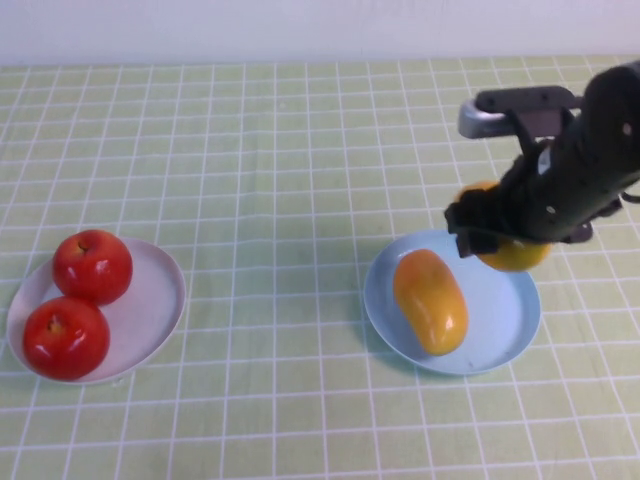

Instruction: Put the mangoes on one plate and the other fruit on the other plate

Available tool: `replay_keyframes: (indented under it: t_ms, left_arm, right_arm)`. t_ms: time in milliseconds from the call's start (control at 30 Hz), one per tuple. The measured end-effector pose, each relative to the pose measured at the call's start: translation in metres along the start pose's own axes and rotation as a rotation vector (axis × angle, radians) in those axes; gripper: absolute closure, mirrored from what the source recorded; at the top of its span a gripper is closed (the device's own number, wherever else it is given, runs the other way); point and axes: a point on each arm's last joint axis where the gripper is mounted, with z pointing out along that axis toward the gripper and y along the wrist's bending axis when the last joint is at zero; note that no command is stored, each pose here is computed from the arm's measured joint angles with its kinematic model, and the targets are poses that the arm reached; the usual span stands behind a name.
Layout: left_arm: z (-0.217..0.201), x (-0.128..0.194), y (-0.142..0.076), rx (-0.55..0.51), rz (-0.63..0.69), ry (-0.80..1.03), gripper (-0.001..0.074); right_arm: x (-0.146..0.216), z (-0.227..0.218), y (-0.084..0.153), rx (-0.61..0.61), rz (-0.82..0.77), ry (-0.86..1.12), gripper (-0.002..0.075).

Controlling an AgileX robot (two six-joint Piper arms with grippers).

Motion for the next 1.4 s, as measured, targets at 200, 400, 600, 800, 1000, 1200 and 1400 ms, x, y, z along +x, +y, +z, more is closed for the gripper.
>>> replay_keyframes:
  t_ms: [200, 400, 600, 800, 1000, 1200, 1400]
  left_arm:
    - [0.0, 0.0, 0.0, 0.0, 0.0, 0.0, 0.0735]
    - [0.0, 0.0, 0.0, 0.0, 0.0, 0.0, 0.0735]
    - [0.0, 0.0, 0.0, 0.0, 0.0, 0.0, 0.0735]
    - [0.0, 0.0, 0.0, 0.0, 0.0, 0.0, 0.0735]
    - [0.0, 0.0, 0.0, 0.0, 0.0, 0.0, 0.0735]
    - [0.0, 0.0, 0.0, 0.0, 0.0, 0.0, 0.0735]
    - [0.0, 0.0, 0.0, 0.0, 0.0, 0.0, 0.0735]
  right_arm:
    - [0.012, 0.028, -0.02, 0.024, 0.056, 0.036, 0.0223]
    - [0.013, 0.059, -0.02, 0.025, 0.066, 0.072, 0.0223]
    - [0.016, 0.072, -0.021, 0.03, 0.055, 0.11, 0.0112]
    - [0.011, 0.046, -0.019, 0.012, 0.055, 0.043, 0.0039]
    - [0.013, -0.001, -0.012, -0.011, 0.034, -0.017, 0.0054]
    - [0.034, -0.069, 0.003, -0.054, -0.026, -0.057, 0.0407]
    - [0.06, -0.121, 0.008, -0.087, -0.117, -0.084, 0.0705]
